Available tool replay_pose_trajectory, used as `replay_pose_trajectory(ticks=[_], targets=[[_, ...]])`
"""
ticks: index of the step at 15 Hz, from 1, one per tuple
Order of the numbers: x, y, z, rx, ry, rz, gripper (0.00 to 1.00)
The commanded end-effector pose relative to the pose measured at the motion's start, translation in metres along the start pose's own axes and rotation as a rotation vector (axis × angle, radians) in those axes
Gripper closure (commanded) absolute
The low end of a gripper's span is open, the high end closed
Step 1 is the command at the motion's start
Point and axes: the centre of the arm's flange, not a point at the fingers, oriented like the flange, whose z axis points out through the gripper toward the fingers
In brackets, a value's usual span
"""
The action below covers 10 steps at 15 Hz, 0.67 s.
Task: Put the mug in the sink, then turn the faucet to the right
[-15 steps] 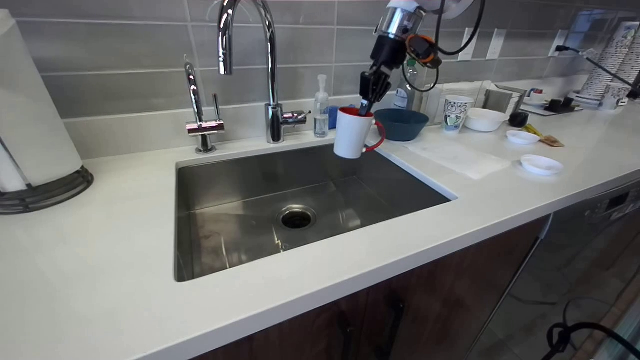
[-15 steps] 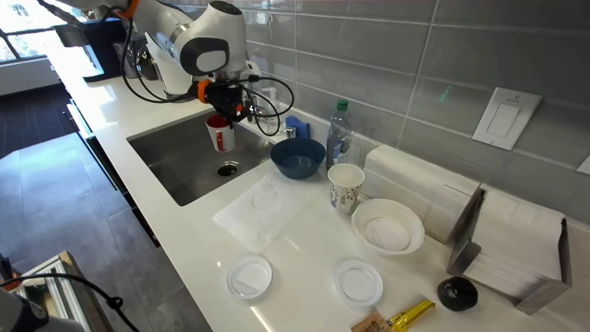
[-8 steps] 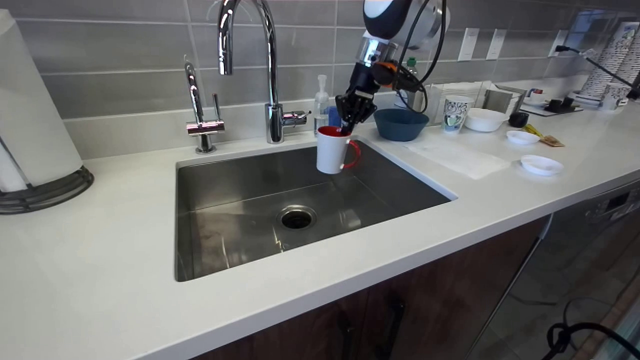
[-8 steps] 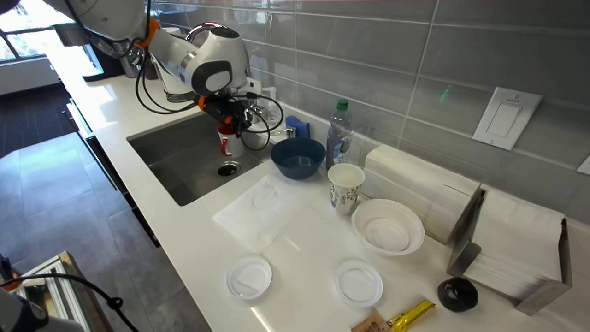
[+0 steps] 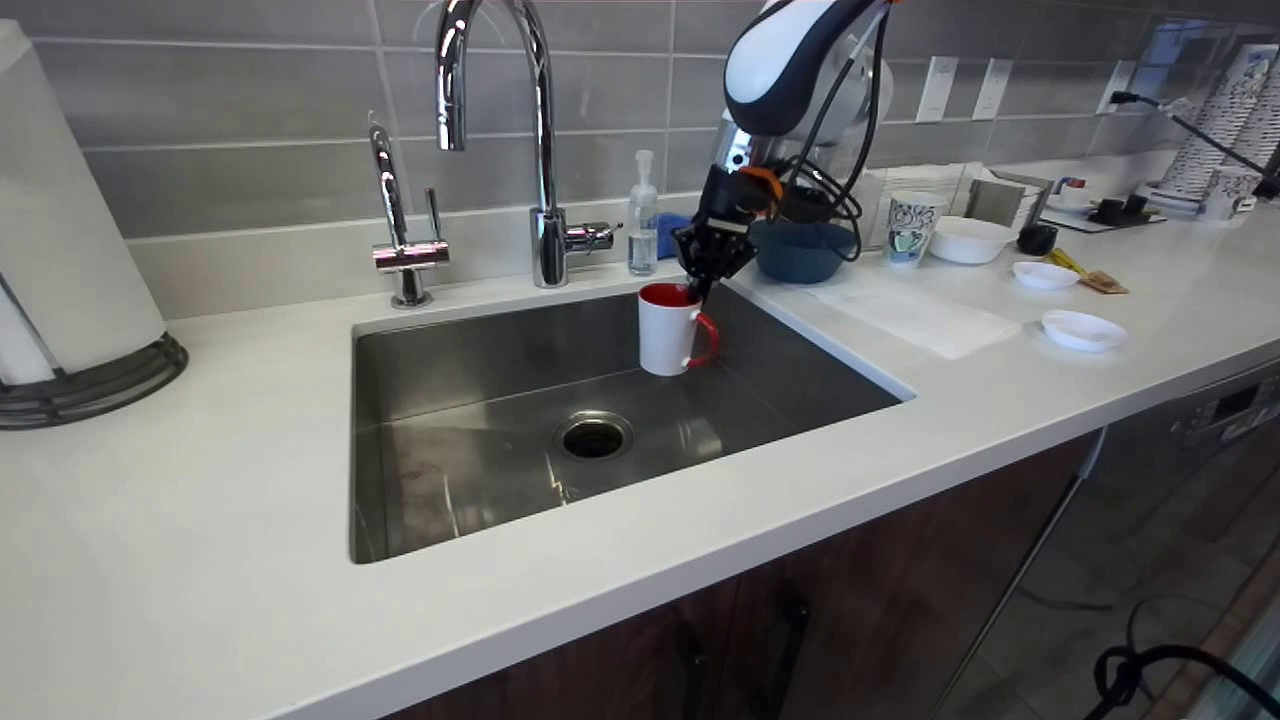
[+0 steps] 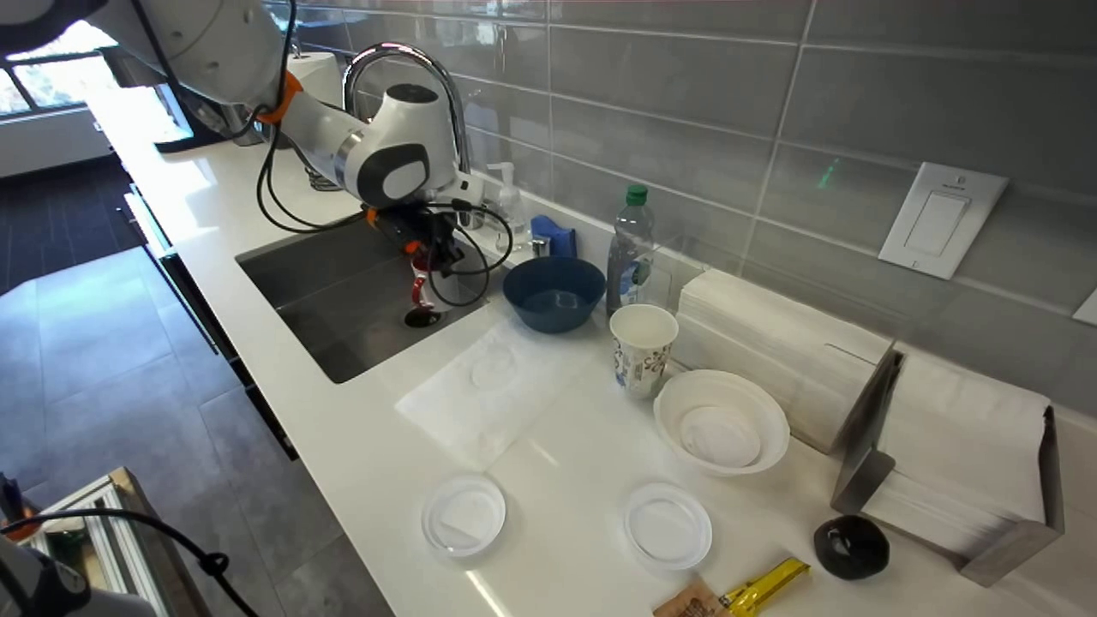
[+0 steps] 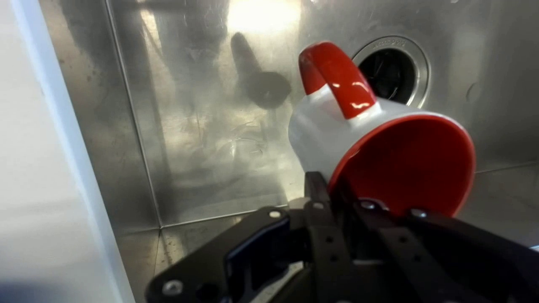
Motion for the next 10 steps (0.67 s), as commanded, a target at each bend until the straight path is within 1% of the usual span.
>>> replay_pose_trajectory(ticks=[1, 2, 3, 6, 7, 10], targets=[[0.000, 0.000, 0.000, 0.000, 0.000, 0.001, 0.92], [0.000, 0.000, 0.000, 0.000, 0.000, 0.001, 0.98], [0.004, -0.002, 0.007, 0.026, -0.010, 0.015, 0.98], [0.002, -0.002, 0.026, 0.015, 0.028, 0.124, 0.98], [0.001, -0.002, 0.029, 0.022, 0.049, 0.162, 0.98], [-0.001, -0.001, 0.042, 0.010, 0.104, 0.265, 0.98]])
